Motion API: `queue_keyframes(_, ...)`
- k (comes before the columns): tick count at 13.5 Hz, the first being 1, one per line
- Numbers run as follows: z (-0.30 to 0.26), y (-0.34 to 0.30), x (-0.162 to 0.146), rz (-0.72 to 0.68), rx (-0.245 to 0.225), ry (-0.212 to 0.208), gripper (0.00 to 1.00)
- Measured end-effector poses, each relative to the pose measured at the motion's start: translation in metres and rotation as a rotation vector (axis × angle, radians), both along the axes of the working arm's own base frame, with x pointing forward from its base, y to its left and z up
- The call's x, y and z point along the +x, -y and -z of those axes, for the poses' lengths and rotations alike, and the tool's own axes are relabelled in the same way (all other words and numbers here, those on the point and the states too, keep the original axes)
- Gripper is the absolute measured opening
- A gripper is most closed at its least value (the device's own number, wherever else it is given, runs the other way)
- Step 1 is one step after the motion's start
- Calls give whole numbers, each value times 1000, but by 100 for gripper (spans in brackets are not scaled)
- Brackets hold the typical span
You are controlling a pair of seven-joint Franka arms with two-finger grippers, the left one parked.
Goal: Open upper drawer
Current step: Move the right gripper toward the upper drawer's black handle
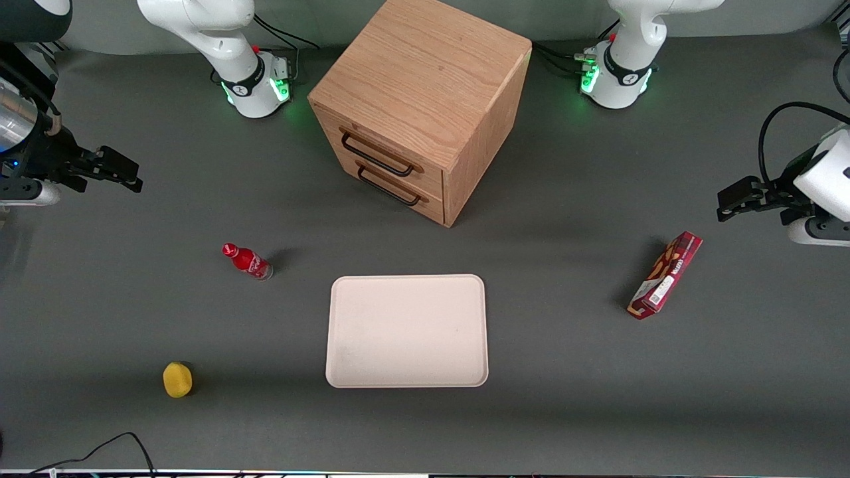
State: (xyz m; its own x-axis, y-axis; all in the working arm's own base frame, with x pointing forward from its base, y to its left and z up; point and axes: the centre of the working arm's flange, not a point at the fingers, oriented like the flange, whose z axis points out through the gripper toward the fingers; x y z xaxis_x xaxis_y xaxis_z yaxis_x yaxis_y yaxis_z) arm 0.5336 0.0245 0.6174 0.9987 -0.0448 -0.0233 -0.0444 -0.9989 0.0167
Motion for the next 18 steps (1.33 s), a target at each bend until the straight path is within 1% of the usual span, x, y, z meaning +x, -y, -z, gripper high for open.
queue_keyframes(7,1,-4,0,-8,5,-3,100)
queue_keyframes(9,3,-8,1,-54,7,-6,100)
queue_keyframes(11,4,-17,1,-169,12,-10,100)
queue_keyframes(12,5,-22,1,-227,30,-11,100)
queue_keyframes(14,7,-40,0,-329,86,-13,100)
queue_keyframes(16,11,-76,-3,-532,101,-20,100)
queue_keyframes(18,22,-99,2,-700,117,-32,100)
